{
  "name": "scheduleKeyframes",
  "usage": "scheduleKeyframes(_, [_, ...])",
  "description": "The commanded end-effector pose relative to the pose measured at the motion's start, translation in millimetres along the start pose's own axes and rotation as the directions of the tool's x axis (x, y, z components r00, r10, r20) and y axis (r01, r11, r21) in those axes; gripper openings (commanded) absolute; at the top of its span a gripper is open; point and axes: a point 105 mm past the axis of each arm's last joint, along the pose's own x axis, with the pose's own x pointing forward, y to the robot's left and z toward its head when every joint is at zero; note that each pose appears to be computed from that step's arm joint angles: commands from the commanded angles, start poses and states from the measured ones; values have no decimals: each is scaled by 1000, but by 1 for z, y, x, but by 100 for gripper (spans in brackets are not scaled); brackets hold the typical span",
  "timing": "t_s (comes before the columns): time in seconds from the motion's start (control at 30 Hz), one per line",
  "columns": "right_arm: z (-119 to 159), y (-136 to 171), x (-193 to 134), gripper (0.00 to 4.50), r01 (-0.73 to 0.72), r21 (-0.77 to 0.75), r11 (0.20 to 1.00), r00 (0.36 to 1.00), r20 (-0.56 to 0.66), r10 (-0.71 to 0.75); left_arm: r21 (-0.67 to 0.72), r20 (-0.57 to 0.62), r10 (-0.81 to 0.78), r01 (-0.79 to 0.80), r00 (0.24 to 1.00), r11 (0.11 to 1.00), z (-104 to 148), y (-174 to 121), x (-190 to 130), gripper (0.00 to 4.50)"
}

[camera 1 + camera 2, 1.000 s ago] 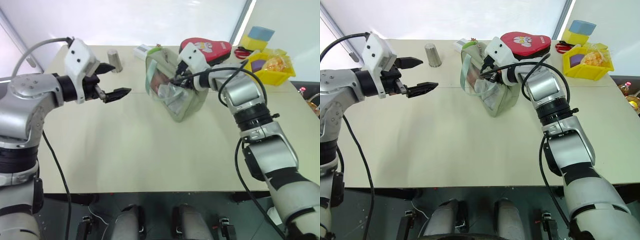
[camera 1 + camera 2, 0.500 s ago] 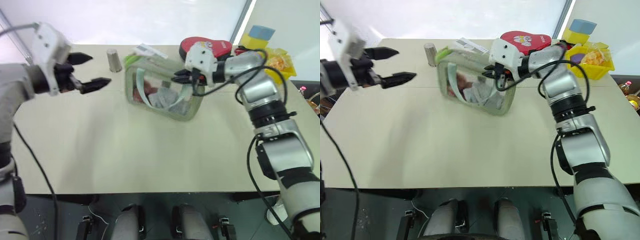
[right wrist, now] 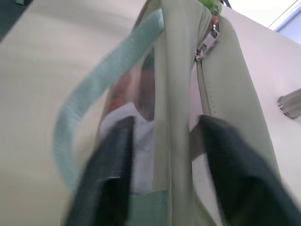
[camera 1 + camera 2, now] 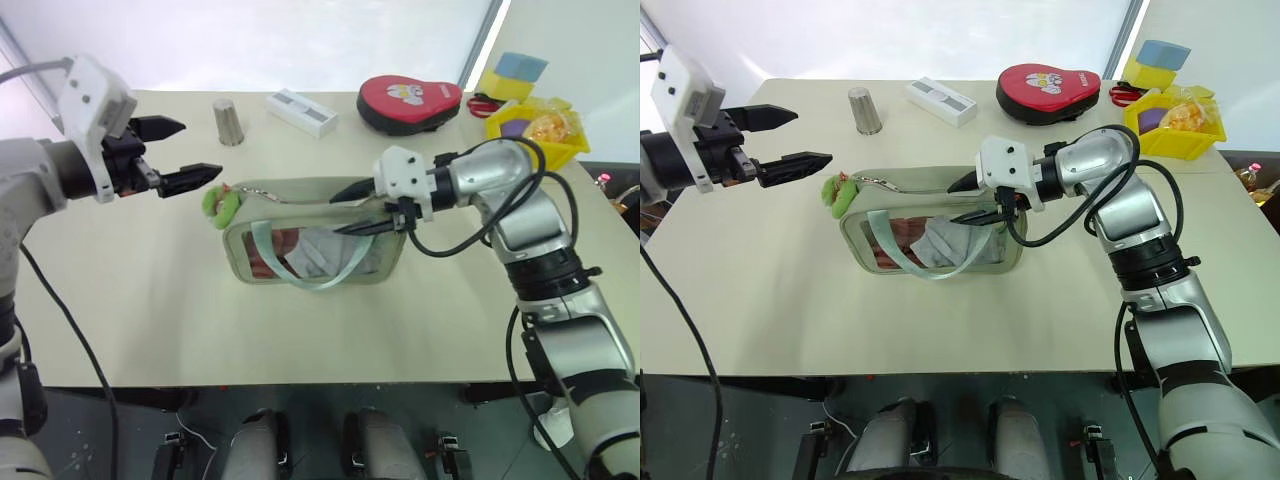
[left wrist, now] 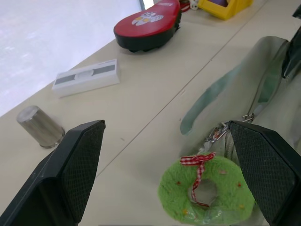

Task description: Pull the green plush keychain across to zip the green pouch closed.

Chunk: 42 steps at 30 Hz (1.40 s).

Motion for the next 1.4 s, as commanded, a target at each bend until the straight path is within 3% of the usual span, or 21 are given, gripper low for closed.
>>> scheduleKeyframes(0.03, [30,-5,-29,366,27,1,1000,999,27,-27,13,17,22,-22,1000,1000,4,5,-5,450])
scheduleKeyframes(0.13, [36,-3,-47,366,54,49,997,999,1,-54,-1,-27,21,-21,999,1000,-5,8,-13,450])
scheduleKeyframes(0.27, [21,14,-65,366,77,165,983,995,-69,-66,2,-106,13,-13,994,1000,-17,9,-32,450])
scheduleKeyframes(0.47, [-12,27,-52,366,109,222,969,989,-120,-84,-6,-137,35,-36,990,999,-29,17,-35,450])
scheduleKeyframes(0.6, [-13,24,-47,366,124,222,967,990,-94,-105,-5,-168,27,-28,985,1000,-41,17,-34,450])
scheduleKeyframes(0.7, [-8,28,-45,243,104,220,970,993,-79,-88,-12,-170,17,-20,985,1000,-50,14,-27,450])
scheduleKeyframes(0.83, [-4,33,-42,37,80,218,973,995,-68,-66,-28,-133,22,-26,991,999,-59,15,-9,450])
scheduleKeyframes(1.03, [-6,41,-38,37,57,227,972,997,-70,-42,-40,-98,-61,57,993,998,-60,1,18,450])
scheduleKeyframes(1.27, [-6,40,-35,37,76,229,971,996,-64,-63,-66,-87,-158,153,984,986,-59,-16,24,450])
scheduleKeyframes(1.37, [-6,40,-35,33,79,227,971,996,-66,-65,-75,-70,-148,143,986,987,-57,-15,25,364])
scheduleKeyframes(1.4, [-5,39,-35,33,83,226,970,995,-64,-71,-75,-67,-153,148,986,986,-57,-15,24,311])
